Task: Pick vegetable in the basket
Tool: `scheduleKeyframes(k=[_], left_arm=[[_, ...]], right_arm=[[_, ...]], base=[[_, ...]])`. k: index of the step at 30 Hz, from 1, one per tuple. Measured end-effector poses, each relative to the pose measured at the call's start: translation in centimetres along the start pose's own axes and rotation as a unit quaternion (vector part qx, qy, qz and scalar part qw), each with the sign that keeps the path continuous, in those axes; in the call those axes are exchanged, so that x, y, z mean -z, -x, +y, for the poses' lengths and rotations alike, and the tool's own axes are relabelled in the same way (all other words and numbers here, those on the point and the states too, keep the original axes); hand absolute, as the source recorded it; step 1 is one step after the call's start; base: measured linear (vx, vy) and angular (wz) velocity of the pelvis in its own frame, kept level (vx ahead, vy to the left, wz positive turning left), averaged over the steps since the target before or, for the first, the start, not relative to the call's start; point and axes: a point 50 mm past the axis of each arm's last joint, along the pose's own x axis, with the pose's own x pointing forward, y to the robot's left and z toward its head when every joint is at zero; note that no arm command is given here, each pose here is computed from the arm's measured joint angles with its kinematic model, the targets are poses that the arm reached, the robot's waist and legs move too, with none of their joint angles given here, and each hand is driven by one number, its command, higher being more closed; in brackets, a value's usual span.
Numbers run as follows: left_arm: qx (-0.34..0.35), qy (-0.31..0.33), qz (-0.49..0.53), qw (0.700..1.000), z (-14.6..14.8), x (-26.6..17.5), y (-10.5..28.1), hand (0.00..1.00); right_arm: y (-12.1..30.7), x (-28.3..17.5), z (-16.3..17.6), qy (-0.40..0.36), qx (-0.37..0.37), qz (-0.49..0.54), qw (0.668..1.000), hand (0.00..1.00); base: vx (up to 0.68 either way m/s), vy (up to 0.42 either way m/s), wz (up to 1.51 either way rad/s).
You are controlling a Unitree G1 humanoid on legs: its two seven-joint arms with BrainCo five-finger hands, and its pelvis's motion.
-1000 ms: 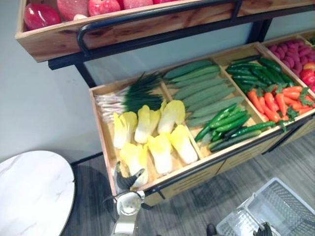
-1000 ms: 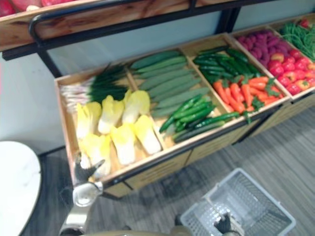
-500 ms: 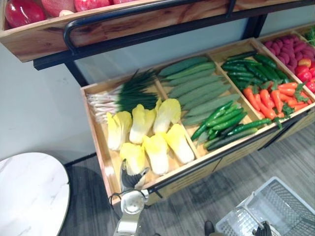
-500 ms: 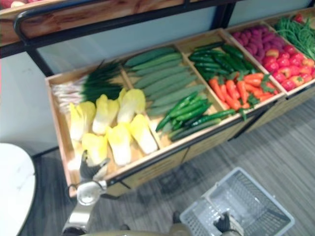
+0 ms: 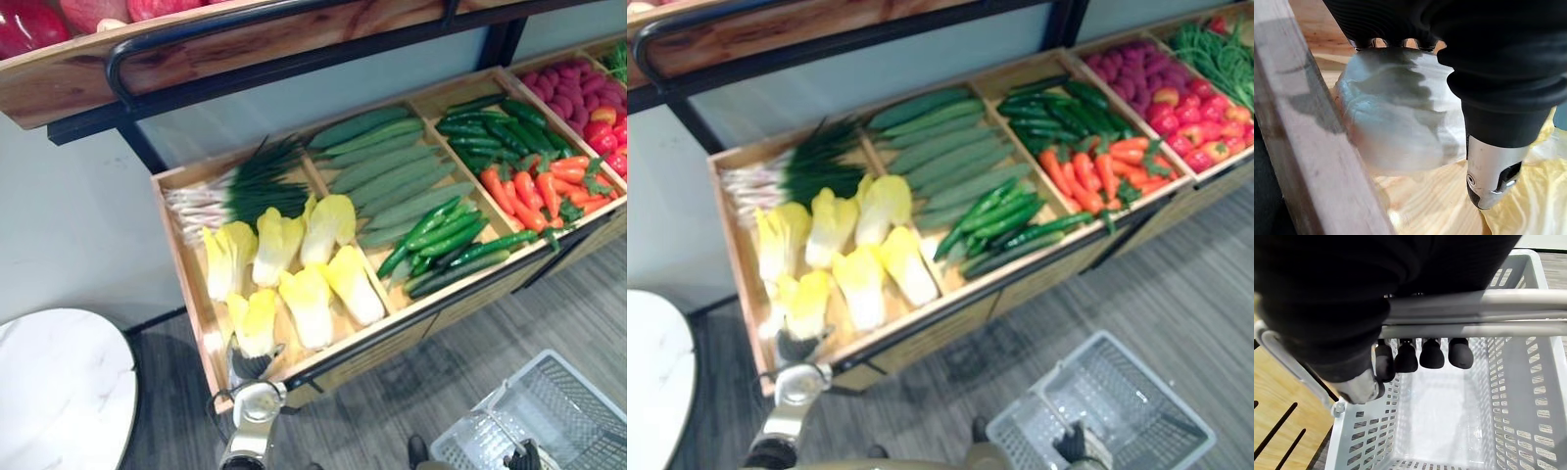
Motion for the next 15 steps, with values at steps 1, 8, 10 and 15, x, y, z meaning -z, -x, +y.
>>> scheduleKeyframes(k=[1,8,10,15], left_arm=[[0.000,-0.002,0.004,1.000,0.0,0.2,0.0,1.00],[-0.011,-0.011,0.020,1.000,0.5,0.6,-1.1,1.00],[-0.011,-0.008,0.032,0.999,0.6,0.9,-1.2,1.00],[-0.014,-0.003,0.054,0.998,0.7,1.5,-1.4,1.00]], right_arm=[[0.0,0.0,0.0,0.000,0.001,0.000,1.000,1.00],[0.0,0.1,0.1,0.013,-0.003,-0.006,1.000,1.00],[0.1,0.1,0.2,0.014,-0.005,-0.005,1.000,1.00],[0.1,0.2,0.4,0.018,-0.010,-0.005,1.000,1.00]], base=[[0.00,-0.021,-0.03],[-0.01,-0.029,-0.07],[0.01,-0.015,-0.06],[0.01,-0.008,-0.03]])
